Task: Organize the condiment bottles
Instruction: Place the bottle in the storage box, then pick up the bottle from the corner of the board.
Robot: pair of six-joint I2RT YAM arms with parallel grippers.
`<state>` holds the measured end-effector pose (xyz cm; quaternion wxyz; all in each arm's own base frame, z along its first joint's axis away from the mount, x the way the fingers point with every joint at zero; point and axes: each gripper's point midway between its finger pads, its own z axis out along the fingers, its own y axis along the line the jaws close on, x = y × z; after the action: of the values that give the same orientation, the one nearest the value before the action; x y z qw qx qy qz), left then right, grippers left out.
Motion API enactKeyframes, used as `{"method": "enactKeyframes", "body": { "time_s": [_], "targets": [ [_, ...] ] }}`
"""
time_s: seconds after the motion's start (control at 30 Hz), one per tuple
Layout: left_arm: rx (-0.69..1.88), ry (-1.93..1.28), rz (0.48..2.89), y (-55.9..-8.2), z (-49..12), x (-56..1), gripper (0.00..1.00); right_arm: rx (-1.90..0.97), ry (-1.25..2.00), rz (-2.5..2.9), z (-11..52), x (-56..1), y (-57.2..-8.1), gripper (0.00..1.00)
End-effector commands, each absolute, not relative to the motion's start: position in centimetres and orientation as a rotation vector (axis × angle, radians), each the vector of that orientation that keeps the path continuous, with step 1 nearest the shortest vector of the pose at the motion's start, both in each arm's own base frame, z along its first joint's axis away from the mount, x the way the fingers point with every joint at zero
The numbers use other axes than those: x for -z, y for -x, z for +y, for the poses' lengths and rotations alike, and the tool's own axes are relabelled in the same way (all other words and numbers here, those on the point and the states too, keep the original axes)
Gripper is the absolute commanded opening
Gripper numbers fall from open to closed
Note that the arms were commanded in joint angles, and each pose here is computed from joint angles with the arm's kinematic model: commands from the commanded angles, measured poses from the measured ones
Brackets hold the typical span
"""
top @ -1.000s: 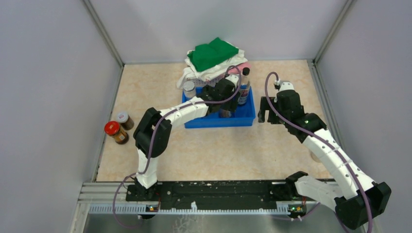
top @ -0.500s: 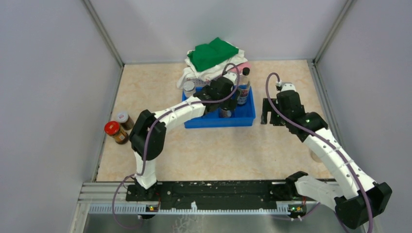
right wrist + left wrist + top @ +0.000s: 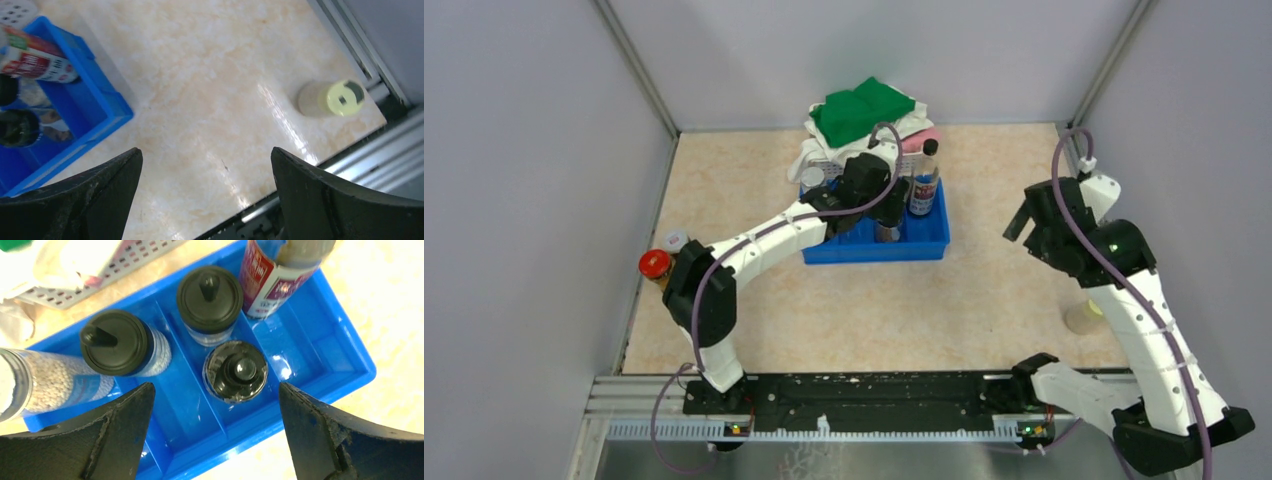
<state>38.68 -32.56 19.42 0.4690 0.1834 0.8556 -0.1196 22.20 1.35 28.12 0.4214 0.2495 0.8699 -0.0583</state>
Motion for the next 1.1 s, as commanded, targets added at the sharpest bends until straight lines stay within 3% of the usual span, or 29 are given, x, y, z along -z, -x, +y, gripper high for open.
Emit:
{"method": "enactKeyframes", "body": {
  "time_s": [0.0, 0.2, 1.07],
  "targets": [
    [0.379, -0.487, 2.068, -37.8, -32.8, -20.2, 0.99, 0.310, -0.986, 2.243, -1.1, -23.2, -17.5, 0.99],
    [0.450, -0.511, 2.081, -36.9, -33.5, -19.9, 0.99, 0.408, -1.440, 2.234, -2.6, -16.2, -14.5, 0.99],
    [0.420, -0.531, 2.103, -36.5, -33.0, -18.8, 0.99, 0.750, -1.670, 2.176, -11.6, -12.1, -14.1, 0.99]
  ]
}}
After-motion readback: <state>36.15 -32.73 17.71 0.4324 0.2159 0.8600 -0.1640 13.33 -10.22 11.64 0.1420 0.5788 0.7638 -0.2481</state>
